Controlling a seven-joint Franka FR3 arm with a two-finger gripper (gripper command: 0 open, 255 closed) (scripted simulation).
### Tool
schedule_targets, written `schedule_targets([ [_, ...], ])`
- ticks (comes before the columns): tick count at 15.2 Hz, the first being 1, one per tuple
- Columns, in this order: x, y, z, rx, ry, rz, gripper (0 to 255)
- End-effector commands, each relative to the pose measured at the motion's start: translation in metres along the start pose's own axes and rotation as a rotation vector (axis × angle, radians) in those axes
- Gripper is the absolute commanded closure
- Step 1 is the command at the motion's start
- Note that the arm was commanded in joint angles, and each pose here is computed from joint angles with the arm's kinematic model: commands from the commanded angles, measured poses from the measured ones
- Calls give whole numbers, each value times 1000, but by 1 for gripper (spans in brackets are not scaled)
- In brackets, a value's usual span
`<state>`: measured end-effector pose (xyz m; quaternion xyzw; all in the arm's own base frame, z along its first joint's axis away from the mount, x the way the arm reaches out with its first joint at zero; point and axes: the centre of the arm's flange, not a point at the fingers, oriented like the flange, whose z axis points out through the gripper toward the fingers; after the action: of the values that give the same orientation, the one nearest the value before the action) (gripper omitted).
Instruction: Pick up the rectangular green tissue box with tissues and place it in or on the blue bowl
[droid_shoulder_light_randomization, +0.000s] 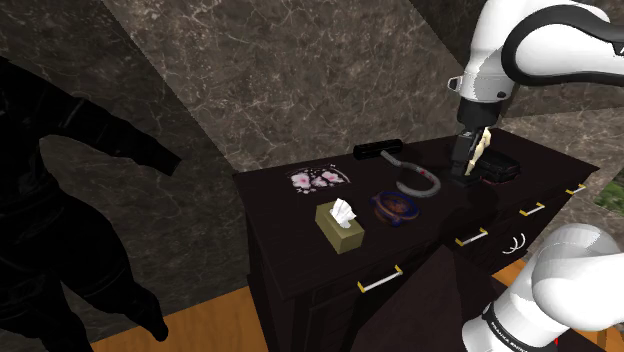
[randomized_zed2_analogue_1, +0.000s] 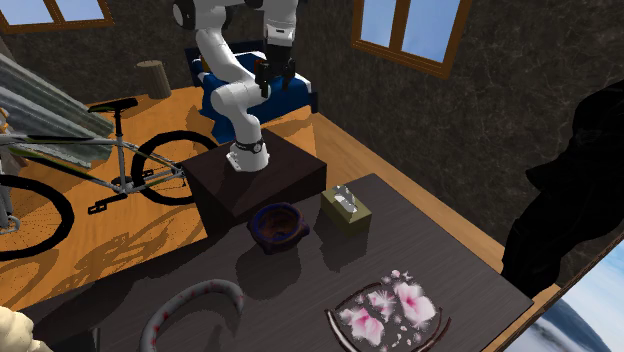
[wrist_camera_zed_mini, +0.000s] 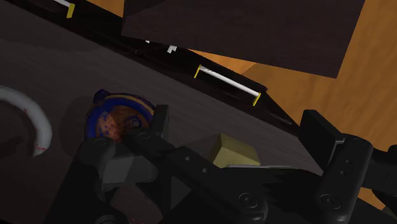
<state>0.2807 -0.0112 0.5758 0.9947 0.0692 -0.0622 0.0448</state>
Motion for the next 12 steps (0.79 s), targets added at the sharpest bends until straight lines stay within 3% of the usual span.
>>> schedule_targets([
  [1,0,0,0,0,0,0,0],
  [12,96,49,101,175,76,-255,0],
])
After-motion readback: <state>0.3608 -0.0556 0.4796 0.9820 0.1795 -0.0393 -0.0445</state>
